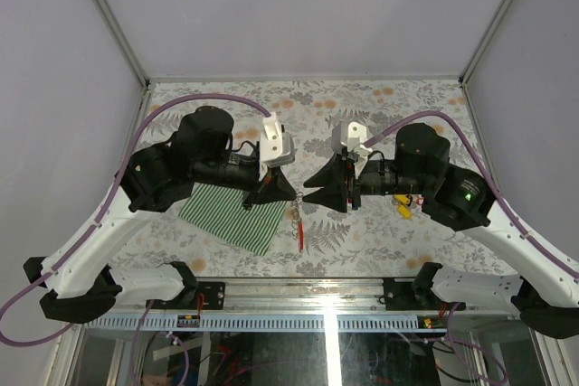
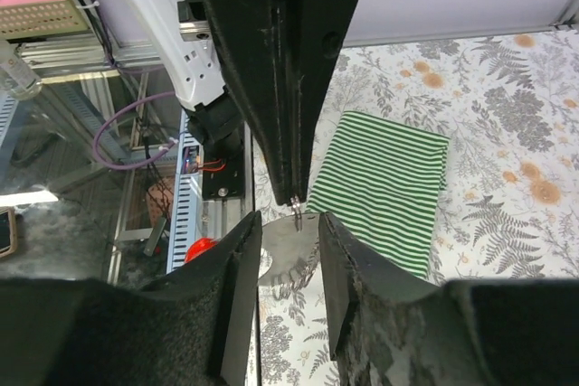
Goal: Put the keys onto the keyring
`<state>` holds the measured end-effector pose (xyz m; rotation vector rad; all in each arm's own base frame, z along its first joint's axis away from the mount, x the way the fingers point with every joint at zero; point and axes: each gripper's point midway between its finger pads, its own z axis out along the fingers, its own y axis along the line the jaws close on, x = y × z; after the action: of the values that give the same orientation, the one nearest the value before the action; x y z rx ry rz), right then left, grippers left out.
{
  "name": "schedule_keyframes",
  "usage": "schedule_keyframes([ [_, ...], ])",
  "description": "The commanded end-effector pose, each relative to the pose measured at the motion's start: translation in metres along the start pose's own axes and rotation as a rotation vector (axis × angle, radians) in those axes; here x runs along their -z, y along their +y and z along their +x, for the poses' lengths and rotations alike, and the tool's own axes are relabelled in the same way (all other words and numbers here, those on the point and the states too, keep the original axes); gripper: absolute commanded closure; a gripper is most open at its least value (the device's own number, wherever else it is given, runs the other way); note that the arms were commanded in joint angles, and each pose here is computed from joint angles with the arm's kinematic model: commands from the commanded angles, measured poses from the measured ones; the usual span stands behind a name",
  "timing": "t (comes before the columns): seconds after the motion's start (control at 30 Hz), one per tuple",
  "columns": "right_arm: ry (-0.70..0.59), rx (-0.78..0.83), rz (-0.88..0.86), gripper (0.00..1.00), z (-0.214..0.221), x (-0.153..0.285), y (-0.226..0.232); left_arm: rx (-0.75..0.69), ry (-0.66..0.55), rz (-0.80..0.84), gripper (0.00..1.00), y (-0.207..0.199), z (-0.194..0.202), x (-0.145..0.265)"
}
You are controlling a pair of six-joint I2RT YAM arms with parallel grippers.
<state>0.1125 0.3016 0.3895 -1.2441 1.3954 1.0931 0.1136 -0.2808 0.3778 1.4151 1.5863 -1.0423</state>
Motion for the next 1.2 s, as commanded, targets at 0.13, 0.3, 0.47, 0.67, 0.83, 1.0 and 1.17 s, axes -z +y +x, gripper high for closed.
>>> schedule_keyframes([
  [0.13,-0.01,0.033,-0.087,0.62,-0.013,0.0,0.014,-0.055,-0.025,-0.027,1.0,-0.003,-0.012,0.011],
  [0.3,-0.019,0.025,-0.104,0.62,-0.012,-0.006,0.014,-0.058,-0.022,-0.016,1.0,-0.004,-0.012,0.008],
  [0.47,-0.011,0.025,-0.109,0.64,-0.01,-0.009,0.013,-0.06,-0.017,-0.007,1.0,-0.007,-0.011,0.008],
  [0.67,0.01,0.022,-0.105,0.66,-0.004,-0.011,0.011,-0.066,-0.021,-0.002,1.0,-0.01,-0.012,0.009],
  [0.83,0.02,0.019,-0.107,0.68,-0.001,-0.012,0.011,-0.068,-0.024,0.001,1.0,-0.011,-0.014,0.009],
  [1.0,0.027,0.021,-0.106,0.73,0.001,-0.012,0.01,-0.072,-0.028,0.004,1.0,-0.012,-0.015,0.01],
  [1.17,0.028,0.019,-0.113,0.76,0.002,-0.013,0.011,-0.069,-0.026,0.007,1.0,-0.012,-0.016,0.009],
])
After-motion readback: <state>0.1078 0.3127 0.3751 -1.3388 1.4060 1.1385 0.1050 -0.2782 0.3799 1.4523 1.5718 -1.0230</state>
